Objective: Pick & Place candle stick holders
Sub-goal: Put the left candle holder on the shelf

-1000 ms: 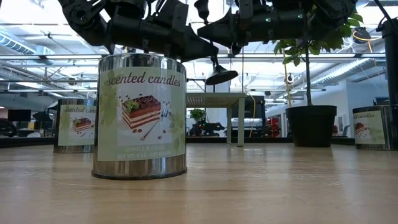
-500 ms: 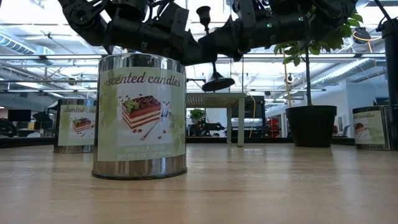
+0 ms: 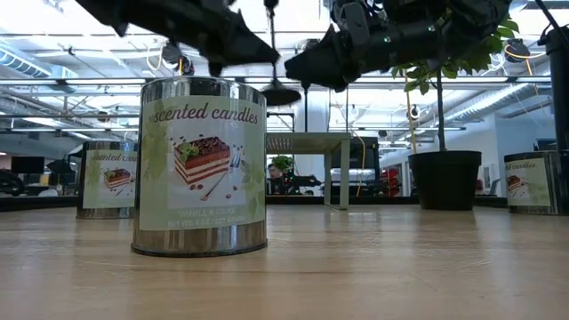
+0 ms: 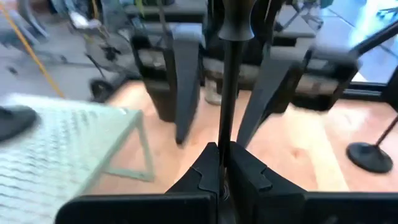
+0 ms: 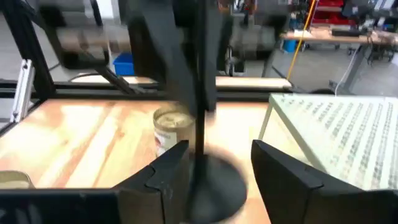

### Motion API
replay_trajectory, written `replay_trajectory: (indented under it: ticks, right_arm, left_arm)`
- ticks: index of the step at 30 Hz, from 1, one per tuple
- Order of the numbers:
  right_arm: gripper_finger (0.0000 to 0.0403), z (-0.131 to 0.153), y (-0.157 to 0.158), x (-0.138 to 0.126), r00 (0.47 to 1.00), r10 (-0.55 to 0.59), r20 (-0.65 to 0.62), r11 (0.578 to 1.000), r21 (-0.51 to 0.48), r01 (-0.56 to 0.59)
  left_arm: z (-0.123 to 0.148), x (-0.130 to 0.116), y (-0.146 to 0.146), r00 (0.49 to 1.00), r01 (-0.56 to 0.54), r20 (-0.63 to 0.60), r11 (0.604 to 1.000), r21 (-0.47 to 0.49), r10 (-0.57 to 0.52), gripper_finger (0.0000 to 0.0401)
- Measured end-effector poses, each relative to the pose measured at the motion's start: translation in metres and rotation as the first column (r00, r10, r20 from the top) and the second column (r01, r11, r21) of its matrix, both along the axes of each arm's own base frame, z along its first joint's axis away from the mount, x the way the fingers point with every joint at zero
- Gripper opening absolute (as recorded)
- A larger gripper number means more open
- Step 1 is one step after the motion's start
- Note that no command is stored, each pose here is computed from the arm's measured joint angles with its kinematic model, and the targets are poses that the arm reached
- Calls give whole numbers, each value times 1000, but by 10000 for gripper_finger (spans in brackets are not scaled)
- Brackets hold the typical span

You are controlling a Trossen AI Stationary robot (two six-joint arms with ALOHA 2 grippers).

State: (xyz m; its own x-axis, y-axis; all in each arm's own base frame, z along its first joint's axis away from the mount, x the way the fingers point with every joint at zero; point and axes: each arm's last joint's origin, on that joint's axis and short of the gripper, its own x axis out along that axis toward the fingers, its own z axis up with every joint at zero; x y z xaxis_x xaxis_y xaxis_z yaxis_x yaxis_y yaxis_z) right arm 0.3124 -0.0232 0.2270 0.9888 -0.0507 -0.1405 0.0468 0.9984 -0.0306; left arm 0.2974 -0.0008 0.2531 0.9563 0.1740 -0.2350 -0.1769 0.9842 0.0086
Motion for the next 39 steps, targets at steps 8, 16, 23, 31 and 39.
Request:
replay_trajectory:
  ticks: [8,16,23,31,39]
  right_arm:
    - [166,-9,6,-1,995,19,-97,999,30,-16]
    - [165,-18,19,-3,982,57,-182,998,43,-50]
    - [165,-17,28,-3,980,88,-177,996,37,-83]
    - [165,-18,29,-3,979,91,-182,996,36,-85]
    - [165,-18,29,-3,979,91,-182,996,37,-86]
  left_arm:
    - [29,-33,12,979,-203,-2,973,113,205,10]
    - [37,-49,59,911,-404,-5,898,175,411,10]
    - [26,-62,121,845,-526,-47,843,114,533,10]
    - [9,-76,168,772,-624,-97,778,76,628,10]
    - [-4,-72,185,746,-656,-95,752,68,659,11]
